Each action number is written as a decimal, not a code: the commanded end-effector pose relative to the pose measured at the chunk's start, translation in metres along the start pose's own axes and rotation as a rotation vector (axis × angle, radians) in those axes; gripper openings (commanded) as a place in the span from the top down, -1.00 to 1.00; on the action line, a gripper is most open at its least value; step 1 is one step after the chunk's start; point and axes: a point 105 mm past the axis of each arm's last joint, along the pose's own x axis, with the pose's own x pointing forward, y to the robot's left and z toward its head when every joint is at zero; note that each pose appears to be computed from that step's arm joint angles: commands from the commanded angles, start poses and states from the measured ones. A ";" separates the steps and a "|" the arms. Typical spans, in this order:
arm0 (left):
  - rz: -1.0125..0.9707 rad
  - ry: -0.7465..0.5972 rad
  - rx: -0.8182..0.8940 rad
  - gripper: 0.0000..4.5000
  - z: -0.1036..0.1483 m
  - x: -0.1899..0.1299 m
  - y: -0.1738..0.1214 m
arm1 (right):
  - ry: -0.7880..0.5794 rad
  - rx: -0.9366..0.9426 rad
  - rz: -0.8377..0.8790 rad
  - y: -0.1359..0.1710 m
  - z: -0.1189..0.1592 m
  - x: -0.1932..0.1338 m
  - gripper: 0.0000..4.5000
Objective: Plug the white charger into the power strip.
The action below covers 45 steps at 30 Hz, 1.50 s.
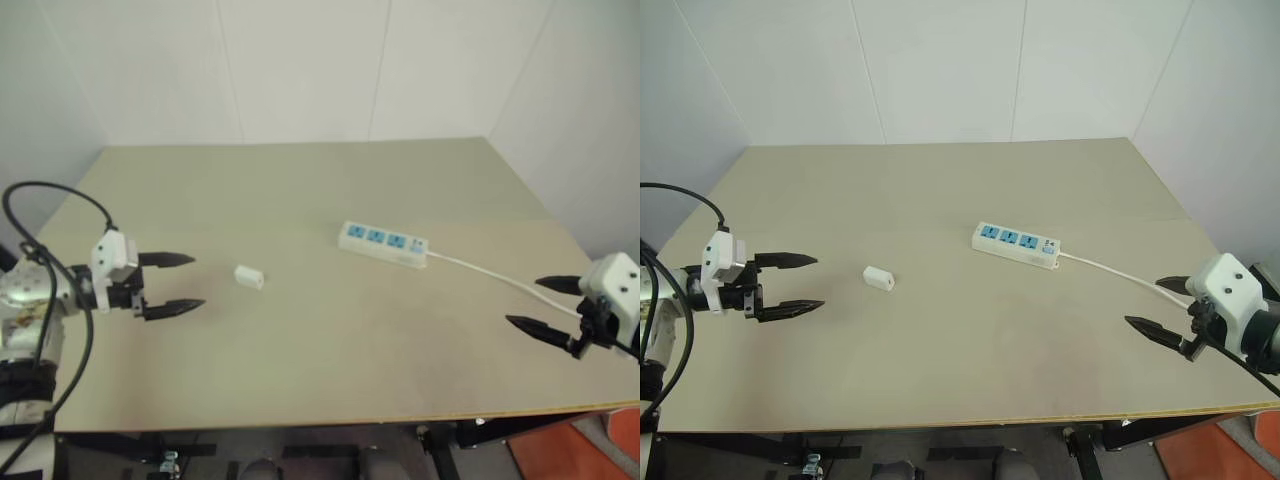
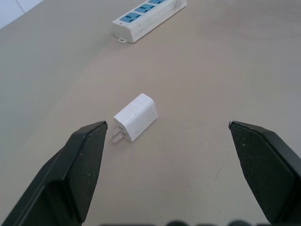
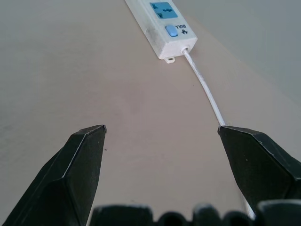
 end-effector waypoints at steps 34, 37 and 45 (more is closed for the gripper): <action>-0.365 -0.392 0.086 -1.00 0.076 0.129 -0.063 | 0.022 0.303 -0.181 -0.069 -0.043 0.144 -0.99; -0.368 -0.394 0.088 -1.00 0.076 0.130 -0.065 | 0.078 0.330 -0.191 -0.068 -0.050 0.146 -0.99; -0.375 -0.396 0.084 -1.00 0.075 0.136 -0.072 | 0.129 0.398 -0.175 -0.068 -0.052 0.145 -0.11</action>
